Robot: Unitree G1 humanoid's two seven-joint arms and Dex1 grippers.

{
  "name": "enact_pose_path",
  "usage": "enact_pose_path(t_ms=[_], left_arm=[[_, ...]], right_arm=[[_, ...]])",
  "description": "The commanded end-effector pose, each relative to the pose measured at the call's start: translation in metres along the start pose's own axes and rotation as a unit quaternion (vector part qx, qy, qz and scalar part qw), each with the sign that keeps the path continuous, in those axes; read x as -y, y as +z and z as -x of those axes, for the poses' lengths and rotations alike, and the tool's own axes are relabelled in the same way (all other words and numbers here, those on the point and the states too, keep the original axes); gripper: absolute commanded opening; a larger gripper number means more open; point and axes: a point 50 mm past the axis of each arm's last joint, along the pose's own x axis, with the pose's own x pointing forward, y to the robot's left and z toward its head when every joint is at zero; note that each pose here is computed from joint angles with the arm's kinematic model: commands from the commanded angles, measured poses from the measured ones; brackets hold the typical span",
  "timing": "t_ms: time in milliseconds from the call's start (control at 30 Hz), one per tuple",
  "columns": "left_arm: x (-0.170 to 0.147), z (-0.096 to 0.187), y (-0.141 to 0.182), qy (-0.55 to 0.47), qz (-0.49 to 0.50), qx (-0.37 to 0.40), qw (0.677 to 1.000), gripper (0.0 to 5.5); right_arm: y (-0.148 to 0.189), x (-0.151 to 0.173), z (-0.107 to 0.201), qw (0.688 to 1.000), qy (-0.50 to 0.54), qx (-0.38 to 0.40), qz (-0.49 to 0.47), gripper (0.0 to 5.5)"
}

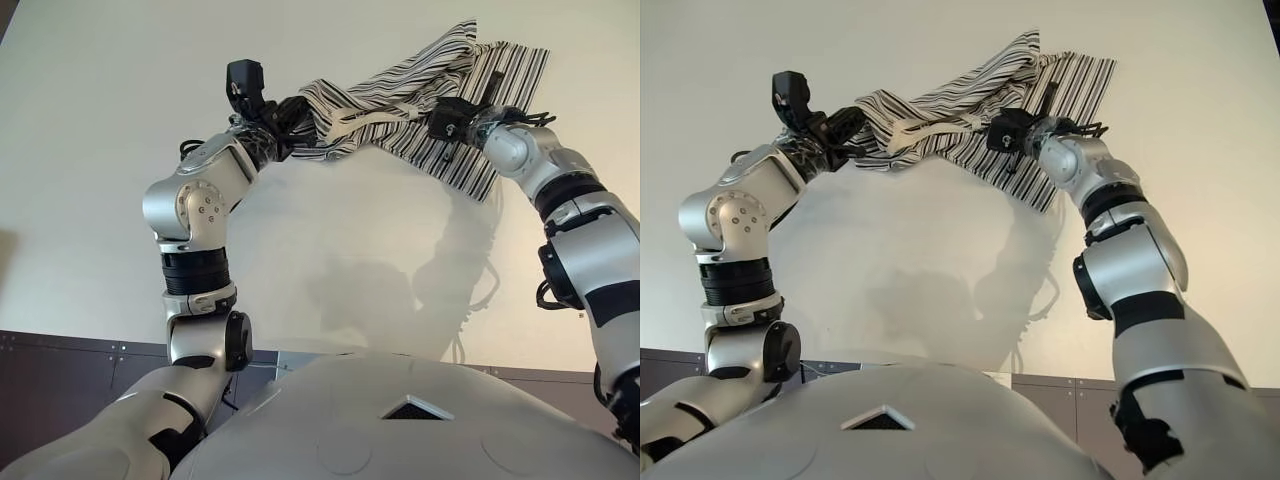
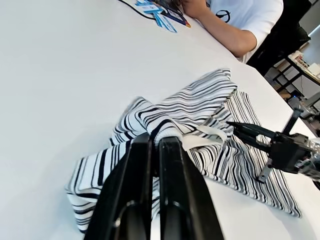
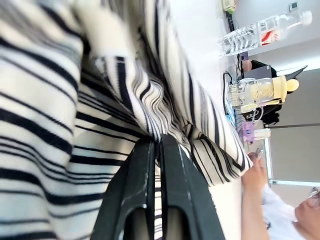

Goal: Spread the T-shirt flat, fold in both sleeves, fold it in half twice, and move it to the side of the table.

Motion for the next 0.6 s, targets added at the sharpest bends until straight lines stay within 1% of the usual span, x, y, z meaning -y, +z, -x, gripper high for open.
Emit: enact_pose_path(t_ms=[33, 100, 167, 233, 300, 333, 400, 467, 567, 600], left_arm=[[0.001, 0.006, 0.008, 0.002, 0.007, 0.026, 1.000, 0.10], [-0.001, 0.011, 0.019, -0.001, 0.004, 0.054, 0.999, 0.10], [-0.001, 0.016, 0.030, -0.014, -0.007, 0.079, 0.997, 0.10], [-0.002, 0.030, 0.038, -0.037, -0.034, 0.100, 0.994, 0.10], [-0.005, 0.044, 0.041, -0.051, -0.061, 0.104, 0.991, 0.10], [-0.009, 0.052, 0.040, -0.050, -0.074, 0.102, 0.991, 0.10], [-0.016, 0.065, 0.036, -0.051, -0.105, 0.087, 0.989, 0.10], [-0.022, 0.081, 0.023, -0.045, -0.136, 0.062, 0.988, 0.10], [-0.020, 0.093, 0.001, -0.054, -0.185, 0.020, 0.981, 0.10], [-0.021, 0.094, -0.007, -0.058, -0.204, 0.002, 0.977, 0.10]], right_arm=[[-0.003, 0.013, 0.024, 0.992, 0.017, 0.091, -0.085, 0.11], [0.006, 0.028, 0.037, 0.978, 0.024, 0.152, -0.142, 0.11], [0.020, 0.037, 0.057, 0.954, 0.061, 0.216, -0.199, 0.11], [0.036, 0.030, 0.090, 0.923, 0.152, 0.266, -0.232, 0.11], [0.048, 0.016, 0.122, 0.897, 0.232, 0.284, -0.248, 0.11], [0.050, 0.009, 0.135, 0.889, 0.260, 0.279, -0.254, 0.11], [0.047, -0.002, 0.158, 0.884, 0.285, 0.252, -0.272, 0.11], [0.043, -0.006, 0.175, 0.879, 0.301, 0.228, -0.291, 0.11], [0.042, -0.022, 0.189, 0.880, 0.314, 0.190, -0.301, 0.11], [0.043, -0.030, 0.183, 0.897, 0.280, 0.175, -0.295, 0.11]])
